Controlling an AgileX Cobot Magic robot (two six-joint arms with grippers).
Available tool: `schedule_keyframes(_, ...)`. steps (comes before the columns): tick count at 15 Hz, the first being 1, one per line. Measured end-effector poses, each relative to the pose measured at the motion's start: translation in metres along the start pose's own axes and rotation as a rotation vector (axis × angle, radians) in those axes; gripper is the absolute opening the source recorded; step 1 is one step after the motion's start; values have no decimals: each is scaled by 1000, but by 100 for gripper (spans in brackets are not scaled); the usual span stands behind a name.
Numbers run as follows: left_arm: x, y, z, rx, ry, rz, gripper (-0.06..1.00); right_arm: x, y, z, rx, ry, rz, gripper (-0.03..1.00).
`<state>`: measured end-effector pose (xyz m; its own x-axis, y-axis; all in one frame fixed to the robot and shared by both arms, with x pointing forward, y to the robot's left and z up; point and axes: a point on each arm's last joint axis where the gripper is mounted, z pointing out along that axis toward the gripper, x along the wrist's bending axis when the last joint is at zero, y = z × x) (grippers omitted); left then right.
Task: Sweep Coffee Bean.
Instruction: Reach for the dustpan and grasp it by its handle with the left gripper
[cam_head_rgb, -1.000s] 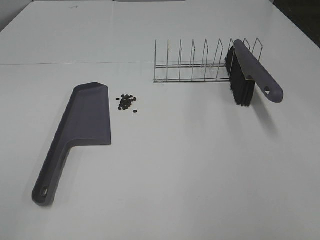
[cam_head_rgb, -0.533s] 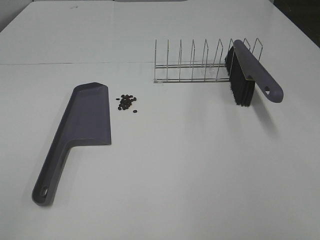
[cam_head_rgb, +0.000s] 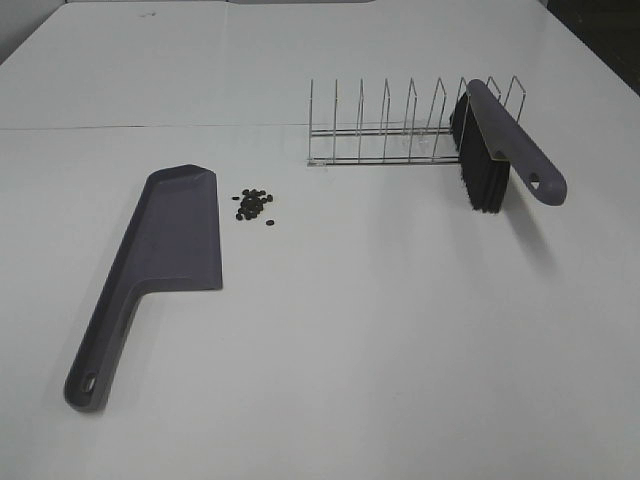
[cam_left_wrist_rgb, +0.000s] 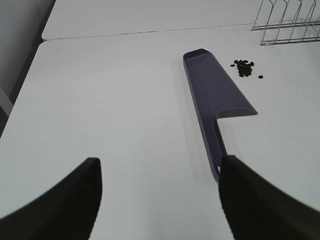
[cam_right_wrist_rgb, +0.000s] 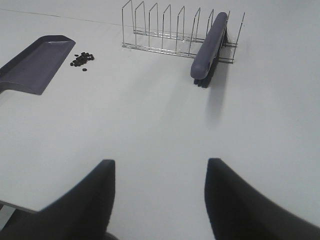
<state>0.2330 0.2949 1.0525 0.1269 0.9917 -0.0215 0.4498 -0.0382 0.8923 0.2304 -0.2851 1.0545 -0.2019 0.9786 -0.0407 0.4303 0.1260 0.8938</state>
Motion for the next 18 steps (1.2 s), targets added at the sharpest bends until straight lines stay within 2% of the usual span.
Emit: schedule_keyframes(18,0,0,0,0,0,0,61,0,0,0,0,0,0,44)
